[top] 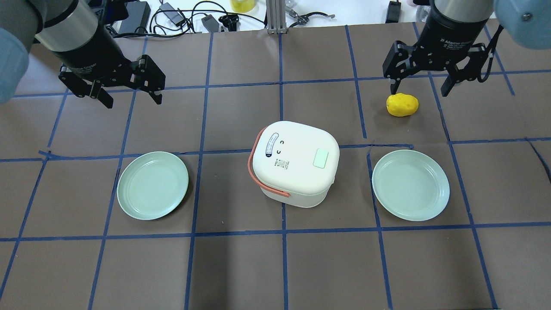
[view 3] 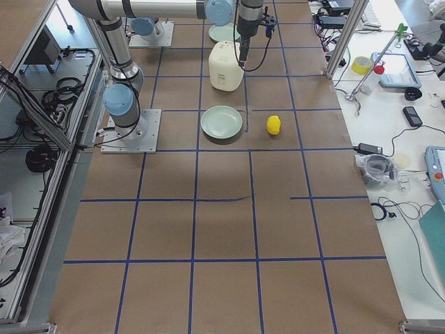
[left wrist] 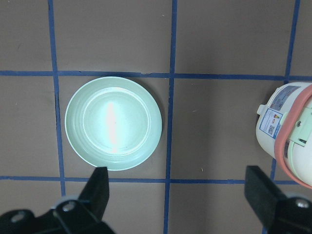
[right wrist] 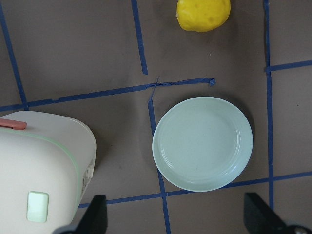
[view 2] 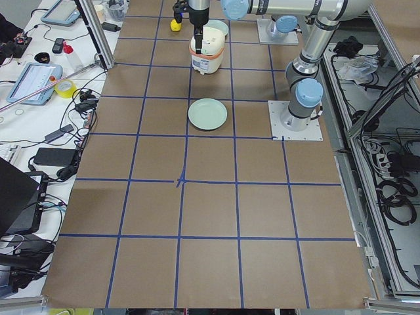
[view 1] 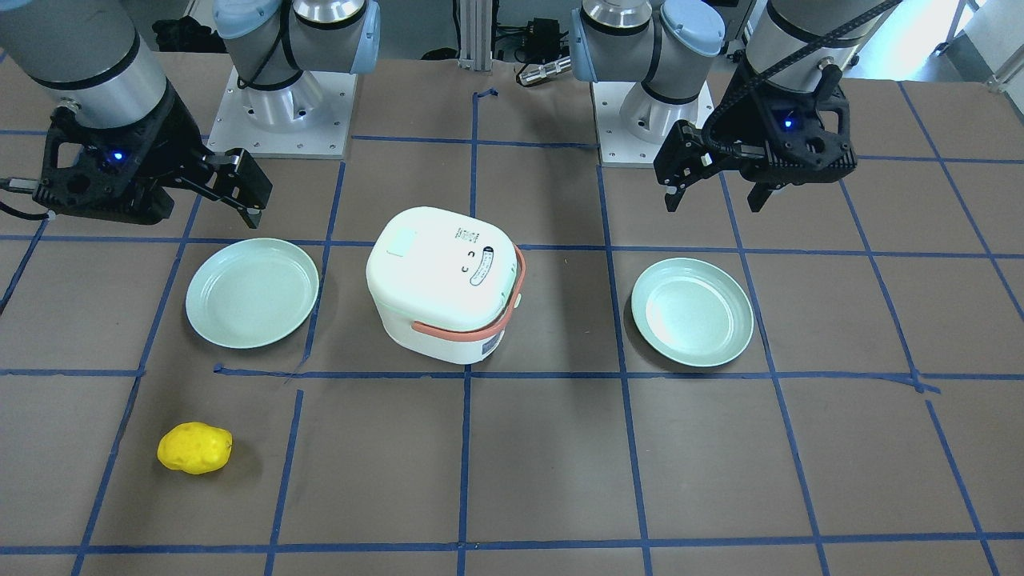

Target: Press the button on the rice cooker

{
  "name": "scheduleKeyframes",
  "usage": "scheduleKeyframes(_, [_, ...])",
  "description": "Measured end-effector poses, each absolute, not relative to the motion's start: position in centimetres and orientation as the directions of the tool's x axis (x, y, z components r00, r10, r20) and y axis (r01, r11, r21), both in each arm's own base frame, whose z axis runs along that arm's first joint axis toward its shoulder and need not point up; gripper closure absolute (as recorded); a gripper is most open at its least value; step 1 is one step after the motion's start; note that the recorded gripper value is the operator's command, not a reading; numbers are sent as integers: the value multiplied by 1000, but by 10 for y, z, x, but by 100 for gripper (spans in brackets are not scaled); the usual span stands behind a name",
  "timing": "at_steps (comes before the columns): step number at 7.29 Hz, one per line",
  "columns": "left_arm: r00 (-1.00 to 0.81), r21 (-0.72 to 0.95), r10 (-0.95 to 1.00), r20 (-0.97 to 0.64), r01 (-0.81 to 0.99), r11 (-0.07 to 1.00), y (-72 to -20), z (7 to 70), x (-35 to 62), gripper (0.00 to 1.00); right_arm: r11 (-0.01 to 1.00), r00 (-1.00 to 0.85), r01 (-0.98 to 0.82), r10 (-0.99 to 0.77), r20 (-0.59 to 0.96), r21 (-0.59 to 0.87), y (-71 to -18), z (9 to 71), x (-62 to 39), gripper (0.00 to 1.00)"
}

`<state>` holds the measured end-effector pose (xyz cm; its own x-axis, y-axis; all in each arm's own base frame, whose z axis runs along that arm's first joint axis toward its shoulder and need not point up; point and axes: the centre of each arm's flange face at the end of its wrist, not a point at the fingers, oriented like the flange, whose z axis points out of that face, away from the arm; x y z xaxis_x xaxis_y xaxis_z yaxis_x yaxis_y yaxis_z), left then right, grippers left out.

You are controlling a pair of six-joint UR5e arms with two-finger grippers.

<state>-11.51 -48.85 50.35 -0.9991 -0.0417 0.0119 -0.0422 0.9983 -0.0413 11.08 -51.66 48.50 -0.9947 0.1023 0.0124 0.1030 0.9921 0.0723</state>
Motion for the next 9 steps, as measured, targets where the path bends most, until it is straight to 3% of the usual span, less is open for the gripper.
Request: scheduleKeyframes(9, [-999,-42,-42,12,-42,998,-489,504,-115,0,993,-996,85,83,24,80,-513,484,110,0])
